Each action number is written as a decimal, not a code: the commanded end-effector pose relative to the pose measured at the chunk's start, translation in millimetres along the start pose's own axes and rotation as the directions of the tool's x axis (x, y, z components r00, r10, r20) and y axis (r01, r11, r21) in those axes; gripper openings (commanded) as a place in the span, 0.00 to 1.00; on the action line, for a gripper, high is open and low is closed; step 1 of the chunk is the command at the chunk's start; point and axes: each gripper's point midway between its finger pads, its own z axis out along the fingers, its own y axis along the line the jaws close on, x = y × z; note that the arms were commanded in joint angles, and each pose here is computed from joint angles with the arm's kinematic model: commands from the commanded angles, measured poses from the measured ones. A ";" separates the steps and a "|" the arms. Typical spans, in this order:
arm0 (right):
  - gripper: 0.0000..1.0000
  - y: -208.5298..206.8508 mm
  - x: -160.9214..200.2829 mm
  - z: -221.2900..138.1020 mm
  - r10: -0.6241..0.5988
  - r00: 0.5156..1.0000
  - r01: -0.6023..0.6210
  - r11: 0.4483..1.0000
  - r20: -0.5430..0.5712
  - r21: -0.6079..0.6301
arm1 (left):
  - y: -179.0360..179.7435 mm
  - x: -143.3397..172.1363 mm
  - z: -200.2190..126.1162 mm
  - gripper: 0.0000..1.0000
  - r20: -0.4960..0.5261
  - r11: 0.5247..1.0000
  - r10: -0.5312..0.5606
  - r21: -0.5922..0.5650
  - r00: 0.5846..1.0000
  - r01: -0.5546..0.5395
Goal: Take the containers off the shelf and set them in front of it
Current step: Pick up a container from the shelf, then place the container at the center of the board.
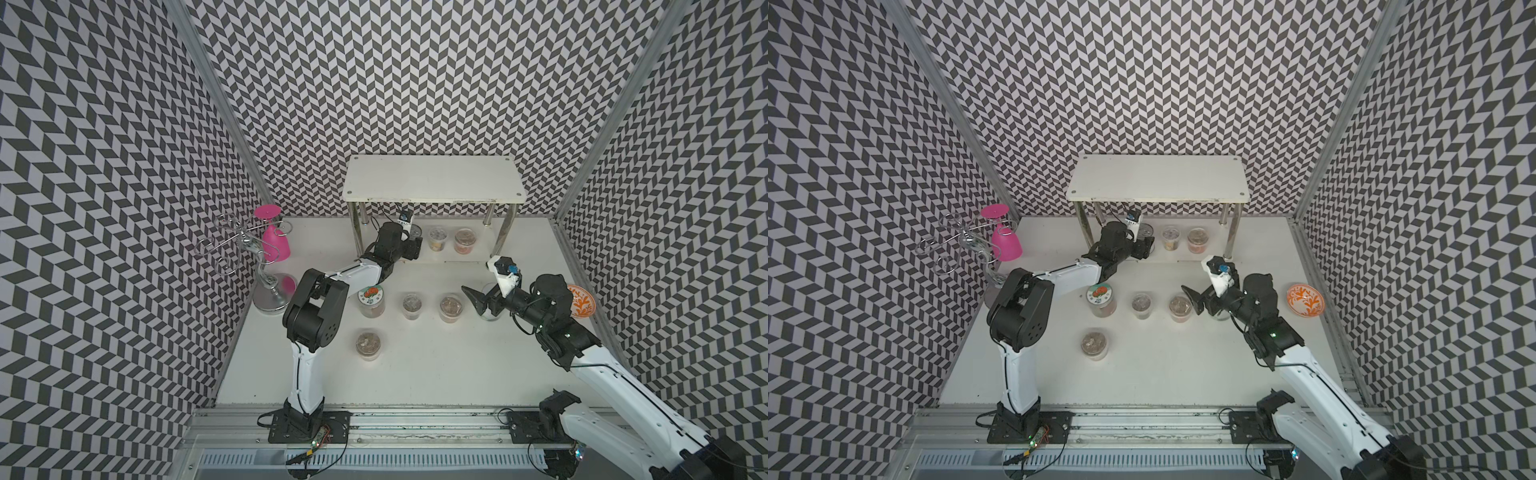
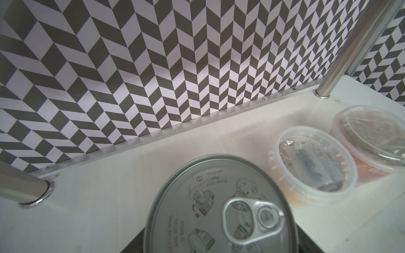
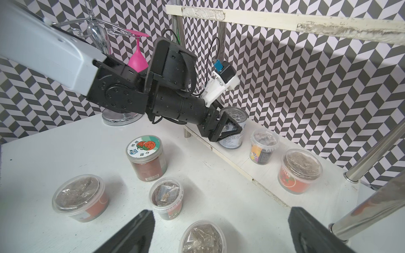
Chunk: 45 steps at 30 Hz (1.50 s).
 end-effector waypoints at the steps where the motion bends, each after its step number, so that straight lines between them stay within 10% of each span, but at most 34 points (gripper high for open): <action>1: 1.00 -2.1 -10.0 -2.5 -0.005 0.999 0.004 1.000 0.050 0.009 | -14.8 -28.5 -25.6 0.76 0.077 0.999 0.011 0.040 0.997 -0.015; 27: 1.00 -8.1 -9.2 -2.8 -0.023 0.999 0.021 0.999 0.048 0.045 | -147.9 44.1 -240.0 0.74 -0.040 0.965 -0.057 0.255 0.998 0.065; 45: 1.00 -6.3 -9.6 -7.1 -0.025 0.998 0.023 0.999 0.056 0.045 | -156.7 169.1 -237.3 0.75 -0.200 0.982 -0.004 0.185 0.980 0.041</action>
